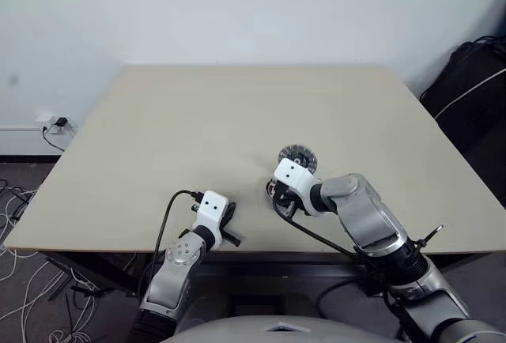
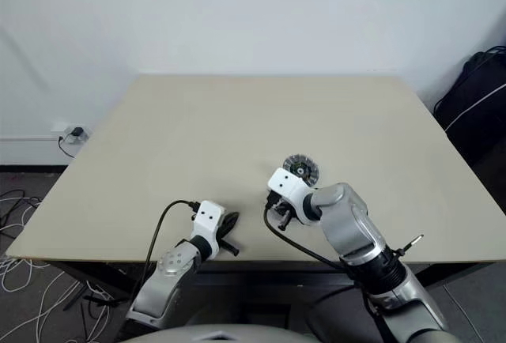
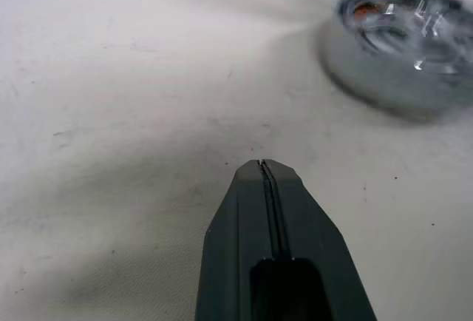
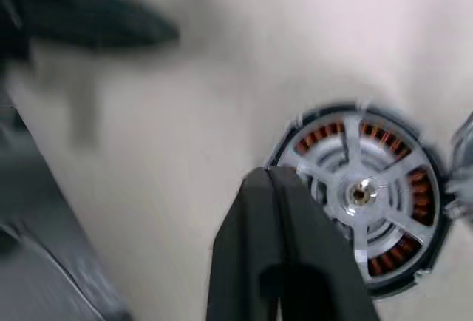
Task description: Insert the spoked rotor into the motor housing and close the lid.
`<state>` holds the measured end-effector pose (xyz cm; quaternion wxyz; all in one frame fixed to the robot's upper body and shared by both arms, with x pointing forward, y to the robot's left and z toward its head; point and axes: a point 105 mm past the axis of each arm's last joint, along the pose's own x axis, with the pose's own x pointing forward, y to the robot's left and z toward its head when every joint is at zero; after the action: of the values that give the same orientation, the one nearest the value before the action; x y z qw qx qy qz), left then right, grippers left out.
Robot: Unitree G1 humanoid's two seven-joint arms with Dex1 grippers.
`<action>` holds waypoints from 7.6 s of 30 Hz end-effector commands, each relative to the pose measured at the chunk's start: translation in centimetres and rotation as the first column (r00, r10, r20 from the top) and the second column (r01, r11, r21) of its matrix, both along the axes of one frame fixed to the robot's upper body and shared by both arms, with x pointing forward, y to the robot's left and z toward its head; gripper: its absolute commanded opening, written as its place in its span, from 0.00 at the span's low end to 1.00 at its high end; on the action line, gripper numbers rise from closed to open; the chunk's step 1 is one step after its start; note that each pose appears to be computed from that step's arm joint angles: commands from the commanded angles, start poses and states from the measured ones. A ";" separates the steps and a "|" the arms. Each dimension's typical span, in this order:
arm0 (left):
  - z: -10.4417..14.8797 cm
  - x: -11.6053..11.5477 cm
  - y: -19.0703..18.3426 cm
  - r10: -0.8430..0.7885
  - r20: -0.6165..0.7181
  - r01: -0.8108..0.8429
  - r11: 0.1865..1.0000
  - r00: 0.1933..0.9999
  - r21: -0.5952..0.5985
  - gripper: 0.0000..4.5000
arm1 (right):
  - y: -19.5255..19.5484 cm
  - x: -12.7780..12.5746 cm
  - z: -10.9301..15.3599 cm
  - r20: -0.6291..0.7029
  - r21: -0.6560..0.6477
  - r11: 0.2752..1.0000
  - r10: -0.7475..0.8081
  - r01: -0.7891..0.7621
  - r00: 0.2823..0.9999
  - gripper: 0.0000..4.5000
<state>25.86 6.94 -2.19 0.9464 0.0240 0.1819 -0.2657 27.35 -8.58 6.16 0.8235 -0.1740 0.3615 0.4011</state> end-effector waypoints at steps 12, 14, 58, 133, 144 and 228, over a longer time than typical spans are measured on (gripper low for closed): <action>0.8 0.4 -0.7 -0.030 0.025 0.031 0.999 0.999 -0.023 0.00 | 0.7 -0.6 0.5 0.079 -0.070 0.998 0.005 0.000 0.997 0.00; 0.8 0.3 -0.6 -0.027 0.024 0.028 0.999 0.999 -0.023 0.00 | 0.2 -0.5 0.3 0.099 -0.126 0.990 0.069 -0.056 0.993 0.00; 1.0 0.5 -0.1 0.022 0.036 -0.021 0.999 0.999 -0.031 0.00 | -0.4 1.9 -4.3 0.011 -0.338 0.897 0.307 -0.285 0.952 0.02; 0.8 0.3 -0.3 0.029 0.029 -0.028 0.999 0.999 -0.044 0.00 | 2.1 -1.3 -3.1 -0.031 -0.384 0.665 0.684 -0.640 0.729 0.20; 0.8 0.3 -0.3 0.035 0.030 -0.034 0.998 0.999 -0.048 0.00 | 1.4 -0.7 -4.0 -0.059 -0.433 0.644 0.678 -0.631 0.732 0.20; 0.7 0.0 -0.5 -0.022 0.027 0.023 0.999 0.999 -0.036 0.00 | 9.6 -2.2 6.6 0.557 0.471 0.833 -0.025 -0.291 0.830 0.45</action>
<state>25.21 7.02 -3.14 0.9431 0.0111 0.1982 -0.2667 25.16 1.03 9.88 0.8735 -0.0937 0.0350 0.4764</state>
